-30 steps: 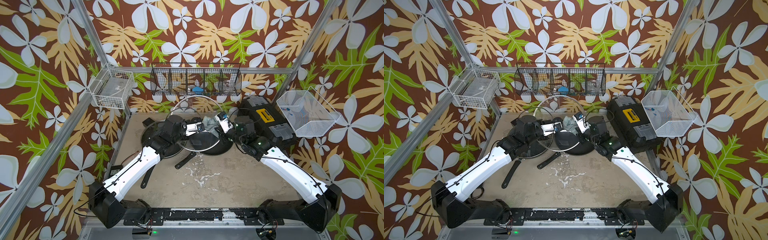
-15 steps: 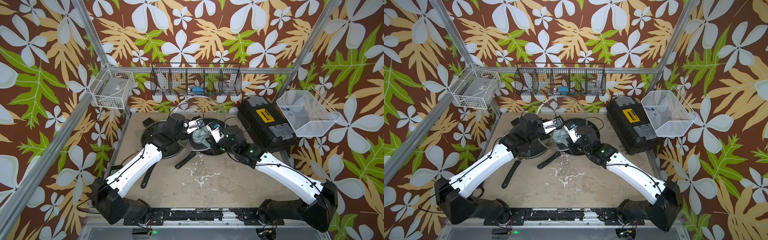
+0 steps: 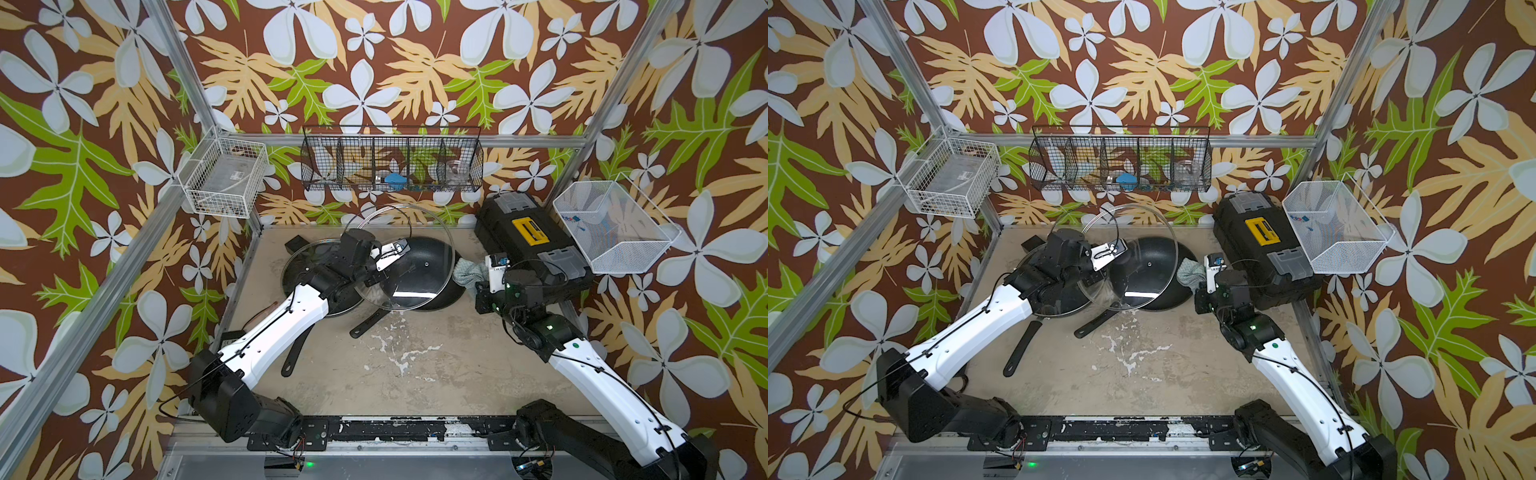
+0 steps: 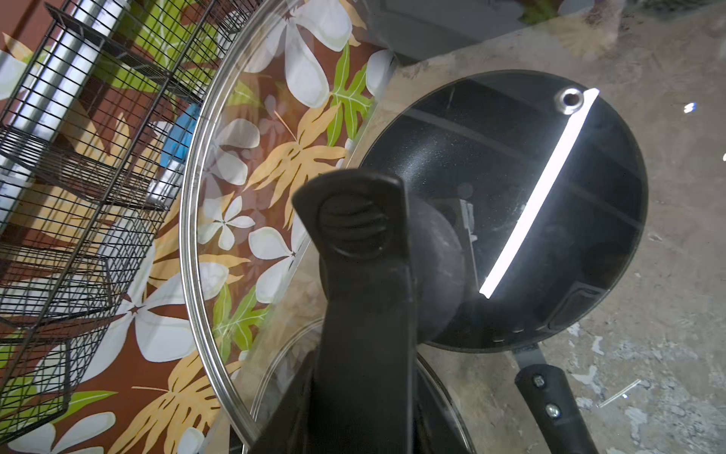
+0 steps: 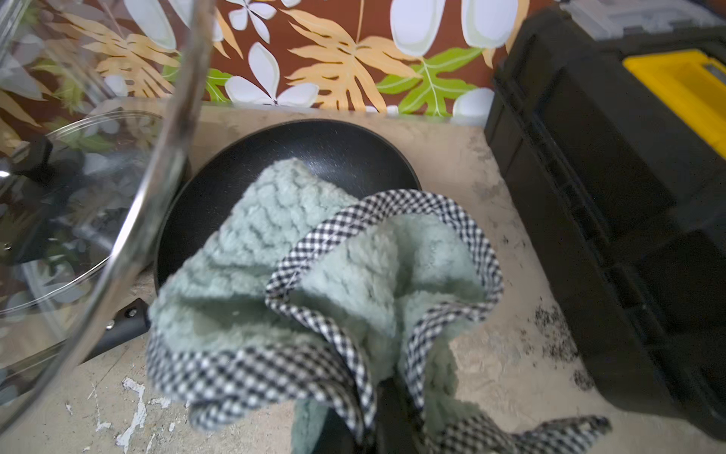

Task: Wipe the pot lid with a cloth
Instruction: Place the cleaning item at the center of the board.

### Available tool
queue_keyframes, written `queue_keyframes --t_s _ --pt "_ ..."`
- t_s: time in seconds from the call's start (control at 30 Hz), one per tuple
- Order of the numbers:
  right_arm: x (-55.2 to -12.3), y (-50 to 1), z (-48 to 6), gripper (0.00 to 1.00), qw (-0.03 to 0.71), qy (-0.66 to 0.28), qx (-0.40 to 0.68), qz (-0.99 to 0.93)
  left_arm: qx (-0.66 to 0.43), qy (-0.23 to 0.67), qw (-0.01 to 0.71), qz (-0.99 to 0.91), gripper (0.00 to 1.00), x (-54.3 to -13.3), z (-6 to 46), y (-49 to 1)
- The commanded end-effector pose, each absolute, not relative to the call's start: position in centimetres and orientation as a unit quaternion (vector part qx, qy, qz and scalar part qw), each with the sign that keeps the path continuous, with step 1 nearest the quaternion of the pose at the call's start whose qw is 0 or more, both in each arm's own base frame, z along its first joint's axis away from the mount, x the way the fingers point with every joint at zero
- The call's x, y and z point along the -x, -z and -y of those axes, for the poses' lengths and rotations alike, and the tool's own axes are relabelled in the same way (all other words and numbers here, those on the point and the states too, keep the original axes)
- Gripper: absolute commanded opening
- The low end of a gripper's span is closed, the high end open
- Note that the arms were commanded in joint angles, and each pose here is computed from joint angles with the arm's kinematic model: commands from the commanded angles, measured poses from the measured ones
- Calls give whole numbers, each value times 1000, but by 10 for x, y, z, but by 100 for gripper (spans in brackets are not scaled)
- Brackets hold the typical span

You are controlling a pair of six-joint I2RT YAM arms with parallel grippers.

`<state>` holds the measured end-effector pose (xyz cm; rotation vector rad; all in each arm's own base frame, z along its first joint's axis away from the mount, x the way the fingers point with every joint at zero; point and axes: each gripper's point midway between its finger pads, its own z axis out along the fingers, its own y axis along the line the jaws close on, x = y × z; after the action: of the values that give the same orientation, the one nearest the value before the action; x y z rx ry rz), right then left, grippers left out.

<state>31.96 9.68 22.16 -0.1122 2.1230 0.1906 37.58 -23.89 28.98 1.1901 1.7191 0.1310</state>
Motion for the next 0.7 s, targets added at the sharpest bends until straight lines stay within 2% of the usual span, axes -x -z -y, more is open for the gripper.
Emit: queue_keyframes --t_s 0.0,0.33,0.5,0.67 --pt "-315 -194 -67 0 451 -49 -42 -890 -457 -31 551 -698 0 -383 248 -318" --pt "-300 -101 -45 0 351 -61 -130 -925 -463 -28 553 -692 0 -381 250 -323" --pt "-305 -102 -50 0 352 -74 -132 -924 -481 -16 536 -694 0 -381 257 -309" --pt "-308 -119 -49 0 373 -68 -109 -919 -478 -5 497 -725 0 -401 271 -285"
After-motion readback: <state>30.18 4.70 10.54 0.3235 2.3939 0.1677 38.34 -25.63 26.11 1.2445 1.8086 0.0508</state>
